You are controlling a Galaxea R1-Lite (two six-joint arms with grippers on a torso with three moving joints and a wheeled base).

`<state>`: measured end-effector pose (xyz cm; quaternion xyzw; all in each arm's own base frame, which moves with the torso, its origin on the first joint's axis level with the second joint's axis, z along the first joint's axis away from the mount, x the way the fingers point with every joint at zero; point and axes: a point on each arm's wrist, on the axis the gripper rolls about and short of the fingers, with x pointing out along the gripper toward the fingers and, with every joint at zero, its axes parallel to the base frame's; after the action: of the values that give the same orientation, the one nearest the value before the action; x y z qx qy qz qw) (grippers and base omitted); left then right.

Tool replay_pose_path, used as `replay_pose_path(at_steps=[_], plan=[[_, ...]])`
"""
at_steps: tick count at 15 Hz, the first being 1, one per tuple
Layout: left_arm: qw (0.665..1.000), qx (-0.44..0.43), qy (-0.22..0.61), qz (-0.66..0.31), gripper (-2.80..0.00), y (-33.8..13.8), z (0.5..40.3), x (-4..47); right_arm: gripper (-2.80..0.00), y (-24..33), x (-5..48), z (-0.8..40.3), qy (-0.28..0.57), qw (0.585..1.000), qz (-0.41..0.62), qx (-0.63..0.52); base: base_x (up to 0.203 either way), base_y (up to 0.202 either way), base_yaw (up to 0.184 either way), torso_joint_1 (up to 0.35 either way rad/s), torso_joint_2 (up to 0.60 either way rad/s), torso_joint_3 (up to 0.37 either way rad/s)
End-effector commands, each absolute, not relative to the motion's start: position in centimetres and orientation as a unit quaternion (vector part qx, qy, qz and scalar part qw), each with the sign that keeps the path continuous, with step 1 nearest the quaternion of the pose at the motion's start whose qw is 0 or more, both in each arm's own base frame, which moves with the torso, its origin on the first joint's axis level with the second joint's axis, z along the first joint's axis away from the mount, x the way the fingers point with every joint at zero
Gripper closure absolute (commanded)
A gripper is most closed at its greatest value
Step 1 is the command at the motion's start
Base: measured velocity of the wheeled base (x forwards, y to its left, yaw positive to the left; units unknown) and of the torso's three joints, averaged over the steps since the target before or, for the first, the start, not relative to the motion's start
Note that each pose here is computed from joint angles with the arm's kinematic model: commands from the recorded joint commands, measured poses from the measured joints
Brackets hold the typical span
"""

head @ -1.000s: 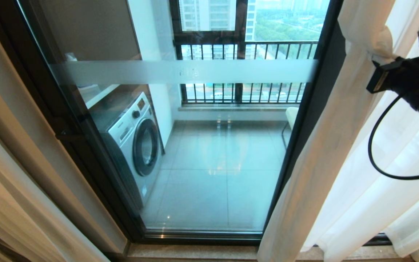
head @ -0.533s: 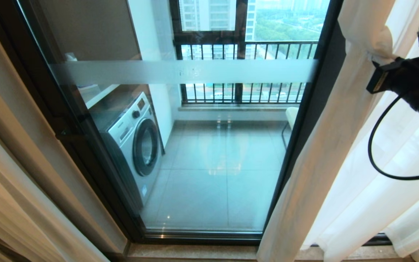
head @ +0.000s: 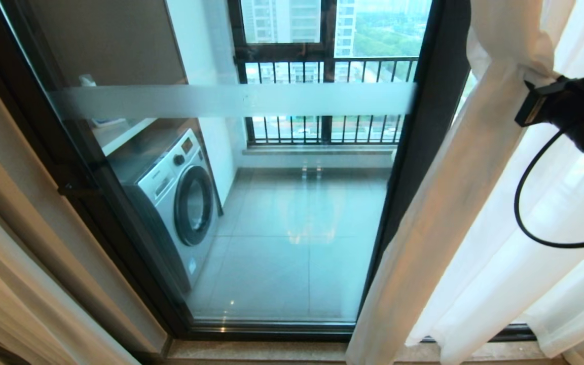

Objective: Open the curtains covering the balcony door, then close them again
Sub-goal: Pull the inner curtains open on both sides

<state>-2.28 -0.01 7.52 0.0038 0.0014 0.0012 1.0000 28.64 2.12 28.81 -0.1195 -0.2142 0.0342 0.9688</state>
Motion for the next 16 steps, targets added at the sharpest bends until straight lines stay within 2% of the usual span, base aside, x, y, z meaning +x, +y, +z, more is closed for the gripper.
replay_pose_path(at_steps=[1, 16], plan=[[1.0, 0.004, 0.002, 0.002, 0.0, -0.01, 7.52, -2.28, 0.0, 2.15, 28.66, 28.74, -0.215, 0.969, 0.035, -0.12, 0.0, -0.2, 0.003, -0.007, 0.0, 0.002], [1.0, 0.004, 0.002, 0.002, 0.0, -0.01, 7.52, -2.28, 0.0, 2.06, 28.55, 29.06, -0.229, 0.965, 0.031, -0.121, 0.0, -0.19, 0.003, 0.002, 0.0, 0.001]])
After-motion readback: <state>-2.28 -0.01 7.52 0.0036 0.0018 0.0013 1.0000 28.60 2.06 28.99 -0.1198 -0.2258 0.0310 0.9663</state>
